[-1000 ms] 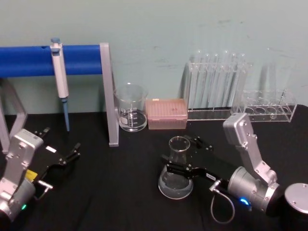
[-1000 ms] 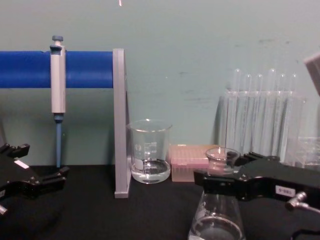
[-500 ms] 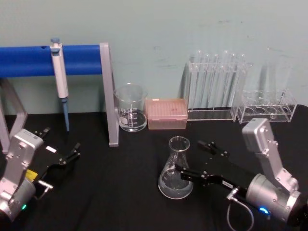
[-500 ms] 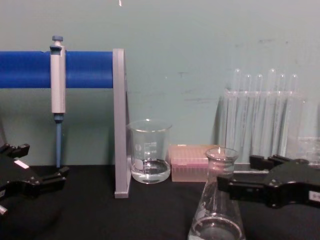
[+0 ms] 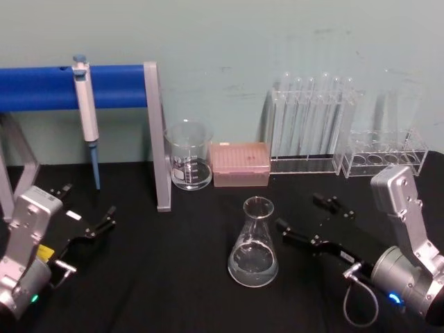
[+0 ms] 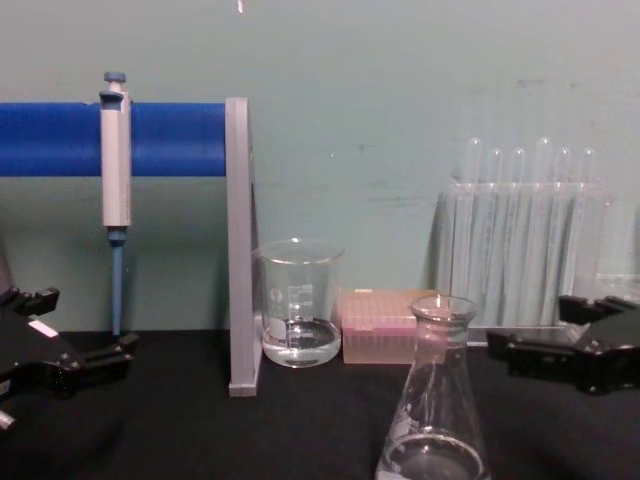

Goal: Grasp the erlenmeyer flask with one hand, shake it three times, then place it back.

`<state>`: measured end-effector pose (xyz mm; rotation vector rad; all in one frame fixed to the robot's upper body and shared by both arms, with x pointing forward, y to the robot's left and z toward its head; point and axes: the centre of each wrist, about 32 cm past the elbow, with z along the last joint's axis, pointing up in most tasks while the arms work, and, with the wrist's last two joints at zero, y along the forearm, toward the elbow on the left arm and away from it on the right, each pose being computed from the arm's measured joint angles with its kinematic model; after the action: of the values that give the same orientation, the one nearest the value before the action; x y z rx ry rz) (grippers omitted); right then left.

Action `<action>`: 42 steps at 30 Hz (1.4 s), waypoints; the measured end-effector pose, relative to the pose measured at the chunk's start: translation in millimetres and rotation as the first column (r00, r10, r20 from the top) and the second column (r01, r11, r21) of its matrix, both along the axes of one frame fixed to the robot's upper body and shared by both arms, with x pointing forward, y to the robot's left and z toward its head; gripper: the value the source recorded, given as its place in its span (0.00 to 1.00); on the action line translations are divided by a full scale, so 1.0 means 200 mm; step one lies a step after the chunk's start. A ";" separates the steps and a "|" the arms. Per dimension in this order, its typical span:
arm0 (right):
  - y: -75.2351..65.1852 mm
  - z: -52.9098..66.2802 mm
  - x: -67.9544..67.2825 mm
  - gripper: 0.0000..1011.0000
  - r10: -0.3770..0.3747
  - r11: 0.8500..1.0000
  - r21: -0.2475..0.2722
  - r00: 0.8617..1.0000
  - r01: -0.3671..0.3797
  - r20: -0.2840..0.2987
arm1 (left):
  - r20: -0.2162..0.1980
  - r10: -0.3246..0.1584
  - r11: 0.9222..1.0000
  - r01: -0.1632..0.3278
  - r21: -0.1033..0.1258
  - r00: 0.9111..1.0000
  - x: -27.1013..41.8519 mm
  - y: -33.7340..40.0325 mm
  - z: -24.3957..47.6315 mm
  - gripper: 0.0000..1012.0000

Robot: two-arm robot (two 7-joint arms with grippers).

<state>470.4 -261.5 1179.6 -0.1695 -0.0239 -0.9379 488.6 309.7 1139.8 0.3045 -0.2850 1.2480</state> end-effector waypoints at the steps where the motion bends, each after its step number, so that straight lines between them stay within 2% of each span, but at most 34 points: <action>1: 0.00 0.00 0.00 0.99 -0.026 1.000 -0.002 1.000 0.026 0.003 | 0.000 0.000 1.000 0.000 0.000 1.000 0.000 0.000 0.000 0.99; 12: 0.02 -0.04 0.02 0.99 -0.175 0.985 -0.006 0.984 0.175 0.019 | 0.000 0.000 1.000 0.000 0.000 1.000 0.000 0.000 0.000 0.99; 19: 0.05 -0.07 0.04 0.99 -0.220 0.975 -0.001 0.975 0.221 0.023 | 0.000 0.000 1.000 0.000 0.000 1.000 0.000 0.000 0.000 0.99; 25: 0.07 -0.09 0.05 0.99 -0.238 0.971 -0.005 0.971 0.238 0.018 | 0.000 0.000 1.000 0.000 0.000 1.000 0.000 0.000 0.000 0.99; 42: 0.06 -0.09 0.05 0.99 -0.233 0.972 -0.006 0.972 0.234 0.020 | 0.000 0.000 1.000 0.000 0.000 1.000 0.000 0.000 0.000 0.99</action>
<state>479.8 -248.9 1161.9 -0.1736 -0.0264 -1.1748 488.6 309.7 1139.8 0.3045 -0.2850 1.2480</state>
